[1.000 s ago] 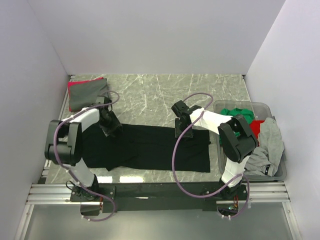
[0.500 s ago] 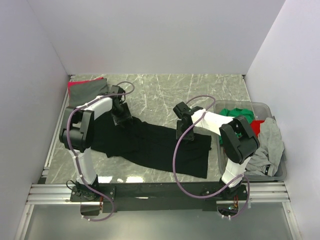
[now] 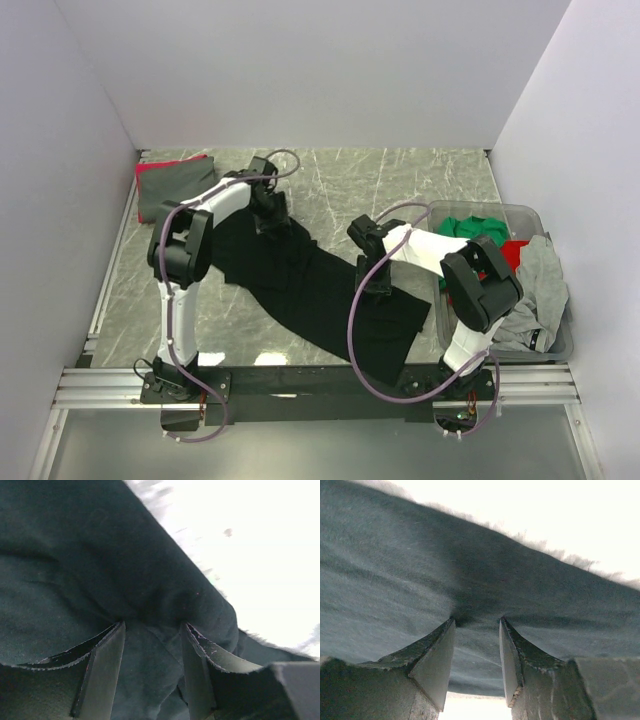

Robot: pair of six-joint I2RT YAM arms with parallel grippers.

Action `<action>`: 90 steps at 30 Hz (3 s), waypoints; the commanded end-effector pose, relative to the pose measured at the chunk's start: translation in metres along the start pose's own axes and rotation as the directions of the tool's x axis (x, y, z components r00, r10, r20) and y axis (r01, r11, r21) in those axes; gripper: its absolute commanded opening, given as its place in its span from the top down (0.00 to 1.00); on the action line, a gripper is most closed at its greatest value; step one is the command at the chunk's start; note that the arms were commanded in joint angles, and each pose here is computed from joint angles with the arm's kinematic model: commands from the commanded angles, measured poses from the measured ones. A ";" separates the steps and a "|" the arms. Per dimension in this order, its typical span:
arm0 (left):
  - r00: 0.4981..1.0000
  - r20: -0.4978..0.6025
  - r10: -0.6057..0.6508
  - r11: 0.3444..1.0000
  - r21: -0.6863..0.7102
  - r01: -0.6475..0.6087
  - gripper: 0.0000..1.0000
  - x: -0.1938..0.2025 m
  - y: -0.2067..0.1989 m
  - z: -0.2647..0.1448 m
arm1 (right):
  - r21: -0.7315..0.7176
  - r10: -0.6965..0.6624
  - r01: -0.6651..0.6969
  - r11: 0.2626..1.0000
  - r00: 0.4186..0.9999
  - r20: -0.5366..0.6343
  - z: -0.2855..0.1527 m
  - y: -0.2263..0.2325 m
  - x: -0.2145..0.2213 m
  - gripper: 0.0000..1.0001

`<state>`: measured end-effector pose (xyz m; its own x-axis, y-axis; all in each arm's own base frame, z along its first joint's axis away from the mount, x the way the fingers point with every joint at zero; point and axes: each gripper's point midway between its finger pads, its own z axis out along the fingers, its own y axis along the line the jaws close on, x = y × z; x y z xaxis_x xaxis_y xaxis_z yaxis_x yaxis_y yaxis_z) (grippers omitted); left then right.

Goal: Fold and stack the t-shirts
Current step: Fold the tshirt

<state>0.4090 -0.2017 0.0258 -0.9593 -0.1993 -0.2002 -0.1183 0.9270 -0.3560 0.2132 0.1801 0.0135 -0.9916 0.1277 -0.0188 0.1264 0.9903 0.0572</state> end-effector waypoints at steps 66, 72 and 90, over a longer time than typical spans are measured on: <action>0.996 0.050 -0.079 0.997 0.002 0.079 0.38 -0.074 0.023 0.067 | -0.219 -0.406 0.388 0.895 0.913 -0.044 0.008 0.108 0.066 0.53; 0.994 0.100 -0.034 0.997 0.072 0.027 0.38 -0.108 0.012 0.083 | -0.231 -0.425 0.410 0.882 0.905 -0.015 -0.003 0.144 0.056 0.53; 0.928 0.373 0.006 0.914 0.374 -0.156 0.32 -0.158 -0.096 -0.084 | -0.342 -0.573 0.545 0.765 0.819 0.024 -0.073 0.139 0.109 0.52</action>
<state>0.5493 -0.2297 0.0725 -0.8743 -0.2902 -0.3891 0.0088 0.7919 -0.6106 0.1431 0.3186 0.0774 -0.9168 -0.3919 -0.0763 -0.3947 0.8611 0.3206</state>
